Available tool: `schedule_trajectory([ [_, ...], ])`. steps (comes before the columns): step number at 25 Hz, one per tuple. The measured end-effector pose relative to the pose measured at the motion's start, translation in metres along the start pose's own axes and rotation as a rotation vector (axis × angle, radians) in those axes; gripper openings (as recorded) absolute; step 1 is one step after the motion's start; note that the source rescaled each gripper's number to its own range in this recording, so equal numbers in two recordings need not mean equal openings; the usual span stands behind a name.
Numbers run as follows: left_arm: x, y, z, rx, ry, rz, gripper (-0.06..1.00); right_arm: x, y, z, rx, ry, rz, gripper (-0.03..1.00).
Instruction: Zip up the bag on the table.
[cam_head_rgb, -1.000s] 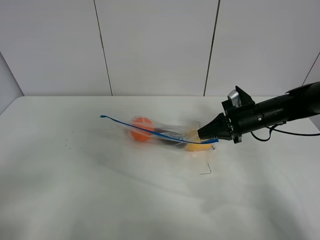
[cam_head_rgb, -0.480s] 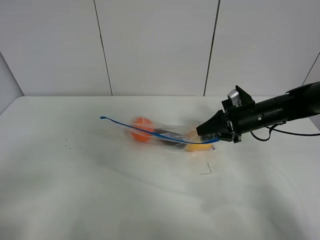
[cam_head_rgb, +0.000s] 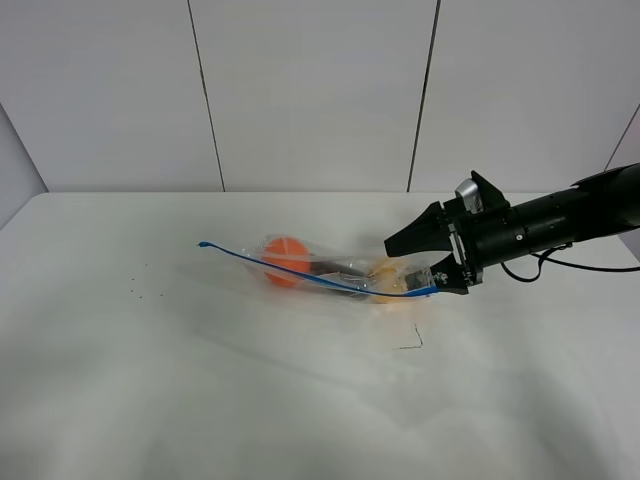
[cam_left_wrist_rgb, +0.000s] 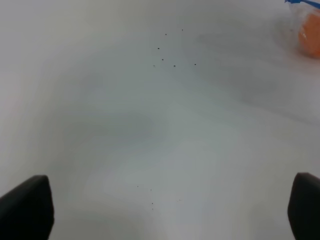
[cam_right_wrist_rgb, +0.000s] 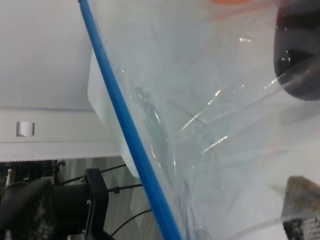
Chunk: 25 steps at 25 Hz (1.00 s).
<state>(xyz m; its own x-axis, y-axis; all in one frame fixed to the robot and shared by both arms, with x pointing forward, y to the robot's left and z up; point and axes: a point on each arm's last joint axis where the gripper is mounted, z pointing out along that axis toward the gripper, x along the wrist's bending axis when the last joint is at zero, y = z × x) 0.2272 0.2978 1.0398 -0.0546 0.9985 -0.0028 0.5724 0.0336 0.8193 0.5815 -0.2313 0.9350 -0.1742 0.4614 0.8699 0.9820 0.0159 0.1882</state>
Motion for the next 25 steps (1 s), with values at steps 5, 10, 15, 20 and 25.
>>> schedule_trajectory([
  [5,0.000,0.000,0.000,0.000,0.000,-0.001,0.97,0.001,-0.001,-0.001,0.009,-0.009,0.024,1.00],
  [10,0.000,0.000,0.000,0.000,0.000,-0.002,0.97,0.004,-0.004,-0.004,0.036,-0.037,0.013,1.00],
  [15,0.000,0.000,0.000,0.000,0.000,-0.002,0.97,0.011,-0.007,-0.015,0.051,-0.174,0.010,1.00],
  [20,0.000,0.000,0.000,0.000,0.000,-0.002,0.97,0.008,-0.010,-0.030,0.041,-0.421,0.013,1.00],
  [25,0.000,0.000,0.000,0.000,0.000,-0.002,0.97,0.005,-0.013,-0.045,0.036,-0.620,0.036,1.00],
])
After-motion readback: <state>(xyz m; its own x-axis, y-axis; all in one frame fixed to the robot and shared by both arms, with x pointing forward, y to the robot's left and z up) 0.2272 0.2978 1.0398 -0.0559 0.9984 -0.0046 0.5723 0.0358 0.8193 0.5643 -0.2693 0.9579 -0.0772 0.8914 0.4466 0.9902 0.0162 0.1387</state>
